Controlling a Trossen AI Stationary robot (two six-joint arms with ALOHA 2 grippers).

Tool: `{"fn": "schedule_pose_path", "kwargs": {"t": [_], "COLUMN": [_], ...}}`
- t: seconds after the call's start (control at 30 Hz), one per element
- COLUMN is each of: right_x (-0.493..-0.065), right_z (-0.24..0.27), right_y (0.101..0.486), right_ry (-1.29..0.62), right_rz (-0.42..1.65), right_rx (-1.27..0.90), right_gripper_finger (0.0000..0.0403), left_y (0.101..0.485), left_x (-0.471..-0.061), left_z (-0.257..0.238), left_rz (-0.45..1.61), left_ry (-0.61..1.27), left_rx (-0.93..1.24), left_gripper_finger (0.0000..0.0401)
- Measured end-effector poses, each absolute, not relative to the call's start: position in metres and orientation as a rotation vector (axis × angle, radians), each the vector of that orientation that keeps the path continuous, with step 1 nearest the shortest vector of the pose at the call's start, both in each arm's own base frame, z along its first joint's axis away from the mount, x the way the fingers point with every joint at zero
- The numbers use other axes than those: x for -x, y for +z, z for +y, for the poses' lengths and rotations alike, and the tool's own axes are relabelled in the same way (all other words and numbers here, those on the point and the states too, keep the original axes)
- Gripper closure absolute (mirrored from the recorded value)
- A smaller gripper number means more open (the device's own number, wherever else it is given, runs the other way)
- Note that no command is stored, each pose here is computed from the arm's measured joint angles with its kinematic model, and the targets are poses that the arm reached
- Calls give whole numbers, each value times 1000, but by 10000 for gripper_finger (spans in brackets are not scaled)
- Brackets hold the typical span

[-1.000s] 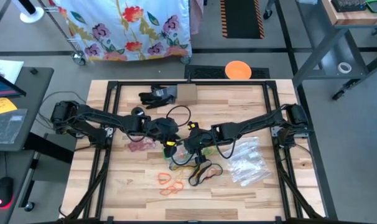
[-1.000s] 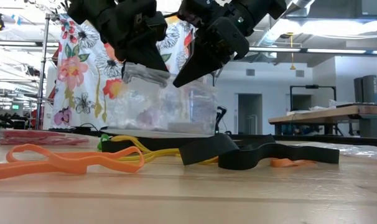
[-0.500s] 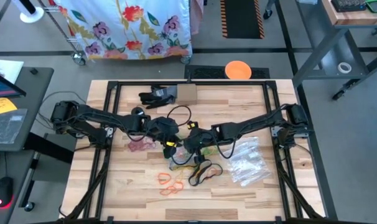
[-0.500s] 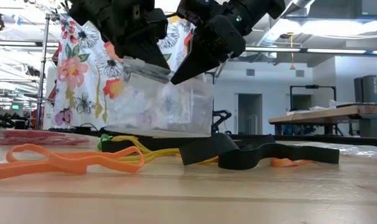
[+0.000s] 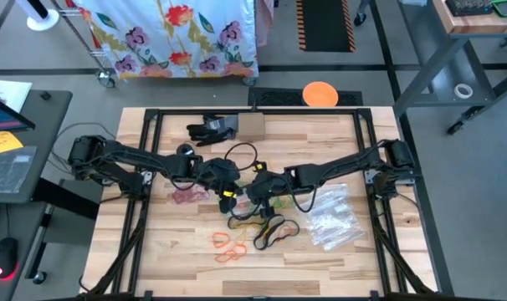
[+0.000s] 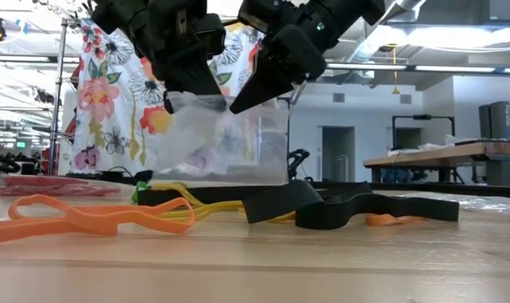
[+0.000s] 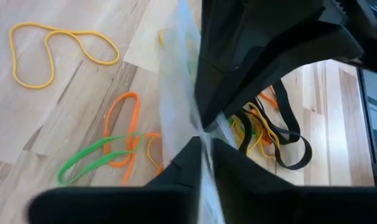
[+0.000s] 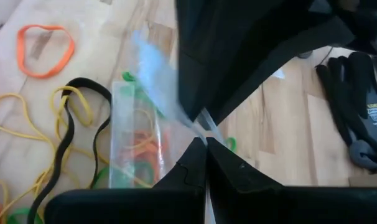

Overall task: Sort rubber bands
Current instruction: Open the transparent zip bag

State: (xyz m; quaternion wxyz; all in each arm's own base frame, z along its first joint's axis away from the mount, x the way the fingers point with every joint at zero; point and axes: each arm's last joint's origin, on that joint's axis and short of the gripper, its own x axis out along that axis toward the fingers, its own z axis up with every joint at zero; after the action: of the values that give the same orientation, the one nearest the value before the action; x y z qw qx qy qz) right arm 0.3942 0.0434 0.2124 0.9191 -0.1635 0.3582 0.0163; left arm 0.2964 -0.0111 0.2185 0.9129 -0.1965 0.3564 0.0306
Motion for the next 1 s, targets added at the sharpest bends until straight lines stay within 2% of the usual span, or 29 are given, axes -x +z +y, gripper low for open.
{"fn": "schedule_pose_path", "kwargs": {"t": [0.17,0.43,0.7,0.87,1.0], "right_x": [-394,-390,-389,-395,-393], "right_z": [45,47,47,46,43], "right_y": [212,208,207,212,214], "right_ry": [56,150,147,42,-7], "right_rz": [741,787,799,733,743], "right_rx": [321,211,199,66,-52], "right_gripper_finger": [403,403,397,373,323], "left_y": [219,220,221,221,221], "left_x": [-297,-298,-299,-298,-298], "left_z": [-10,-6,-6,-9,-9], "left_rz": [727,680,656,652,651], "left_ry": [90,224,244,264,270], "left_rx": [385,295,275,257,249], "left_gripper_finger": [399,400,401,401,401]}}
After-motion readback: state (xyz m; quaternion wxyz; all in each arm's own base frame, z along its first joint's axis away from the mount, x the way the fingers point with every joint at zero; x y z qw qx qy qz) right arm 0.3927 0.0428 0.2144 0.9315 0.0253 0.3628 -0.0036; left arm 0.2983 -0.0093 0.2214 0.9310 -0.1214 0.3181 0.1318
